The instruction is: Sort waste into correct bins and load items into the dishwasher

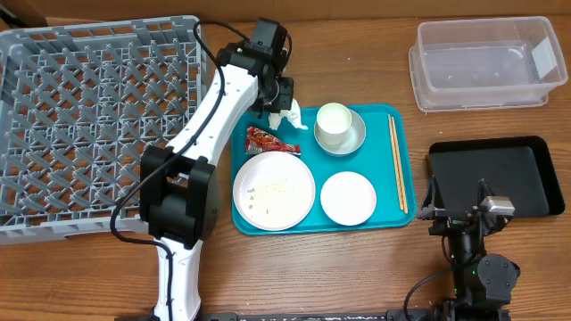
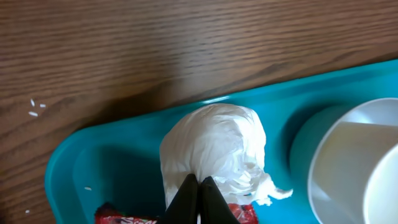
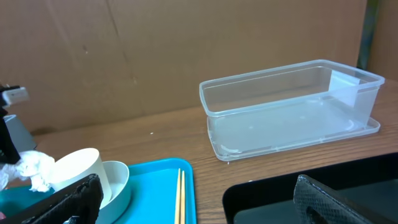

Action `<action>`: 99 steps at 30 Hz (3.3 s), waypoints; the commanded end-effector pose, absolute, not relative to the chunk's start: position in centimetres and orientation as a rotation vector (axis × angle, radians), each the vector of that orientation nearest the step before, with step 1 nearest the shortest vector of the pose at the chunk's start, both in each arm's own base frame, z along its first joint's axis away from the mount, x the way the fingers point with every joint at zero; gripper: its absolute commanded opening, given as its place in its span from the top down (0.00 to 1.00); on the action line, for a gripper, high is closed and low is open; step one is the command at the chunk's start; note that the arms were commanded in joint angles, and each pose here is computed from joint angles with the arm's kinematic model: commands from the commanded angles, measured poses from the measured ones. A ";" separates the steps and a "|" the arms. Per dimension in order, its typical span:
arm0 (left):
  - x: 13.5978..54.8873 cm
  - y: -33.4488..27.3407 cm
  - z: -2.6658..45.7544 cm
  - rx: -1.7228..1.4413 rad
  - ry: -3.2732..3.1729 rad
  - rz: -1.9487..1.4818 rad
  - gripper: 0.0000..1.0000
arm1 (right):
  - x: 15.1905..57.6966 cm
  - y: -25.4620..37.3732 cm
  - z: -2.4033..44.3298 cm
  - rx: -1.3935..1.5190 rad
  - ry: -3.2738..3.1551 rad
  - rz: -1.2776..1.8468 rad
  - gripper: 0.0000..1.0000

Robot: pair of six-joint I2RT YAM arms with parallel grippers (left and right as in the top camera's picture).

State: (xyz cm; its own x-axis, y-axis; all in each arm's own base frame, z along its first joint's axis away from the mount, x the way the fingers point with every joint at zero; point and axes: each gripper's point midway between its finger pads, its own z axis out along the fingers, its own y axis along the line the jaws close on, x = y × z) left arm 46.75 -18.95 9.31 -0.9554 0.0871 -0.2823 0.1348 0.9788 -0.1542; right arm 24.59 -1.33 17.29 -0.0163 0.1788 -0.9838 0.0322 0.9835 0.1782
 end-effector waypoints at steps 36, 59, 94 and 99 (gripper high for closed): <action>40.7 -11.9 31.4 0.003 2.594 -0.313 0.00 | 24.6 -1.6 17.1 0.172 1.582 0.104 0.00; 37.2 3.9 30.5 -0.680 2.640 -0.055 0.00 | 17.8 10.8 27.1 -0.180 1.294 1.128 0.00; 37.2 3.9 30.5 -0.681 2.641 -0.054 0.00 | 30.2 5.2 33.4 0.045 2.553 0.655 0.00; 37.2 3.9 30.5 -0.680 2.641 -0.055 0.00 | 31.1 4.4 27.9 0.147 2.803 0.646 0.00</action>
